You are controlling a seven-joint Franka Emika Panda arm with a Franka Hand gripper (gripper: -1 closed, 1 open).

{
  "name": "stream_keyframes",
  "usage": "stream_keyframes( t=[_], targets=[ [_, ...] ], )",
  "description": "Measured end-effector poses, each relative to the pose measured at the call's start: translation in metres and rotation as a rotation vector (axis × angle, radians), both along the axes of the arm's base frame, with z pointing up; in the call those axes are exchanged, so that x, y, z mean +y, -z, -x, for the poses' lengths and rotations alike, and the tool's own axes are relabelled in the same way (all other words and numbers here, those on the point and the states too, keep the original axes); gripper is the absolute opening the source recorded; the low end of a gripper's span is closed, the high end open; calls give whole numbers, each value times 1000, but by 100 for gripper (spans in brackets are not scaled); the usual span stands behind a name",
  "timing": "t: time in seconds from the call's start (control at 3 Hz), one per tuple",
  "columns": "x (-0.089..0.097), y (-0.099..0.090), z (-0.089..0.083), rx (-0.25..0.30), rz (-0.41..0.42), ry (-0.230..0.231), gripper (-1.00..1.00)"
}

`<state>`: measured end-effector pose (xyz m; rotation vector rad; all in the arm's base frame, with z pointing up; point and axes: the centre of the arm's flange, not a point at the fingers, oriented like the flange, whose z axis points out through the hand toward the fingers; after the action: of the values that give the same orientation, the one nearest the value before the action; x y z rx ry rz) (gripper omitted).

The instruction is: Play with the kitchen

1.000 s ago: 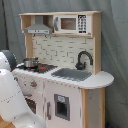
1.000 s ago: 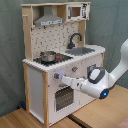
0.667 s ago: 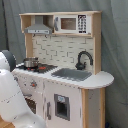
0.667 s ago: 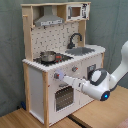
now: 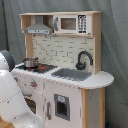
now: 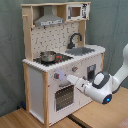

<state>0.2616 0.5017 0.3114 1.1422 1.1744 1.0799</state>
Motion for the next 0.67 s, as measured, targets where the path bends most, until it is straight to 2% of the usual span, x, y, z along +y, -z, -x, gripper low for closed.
stream_keyframes(
  t=[0.67],
  targets=[
    [-11,9,1,-33,-186,6,100]
  ],
)
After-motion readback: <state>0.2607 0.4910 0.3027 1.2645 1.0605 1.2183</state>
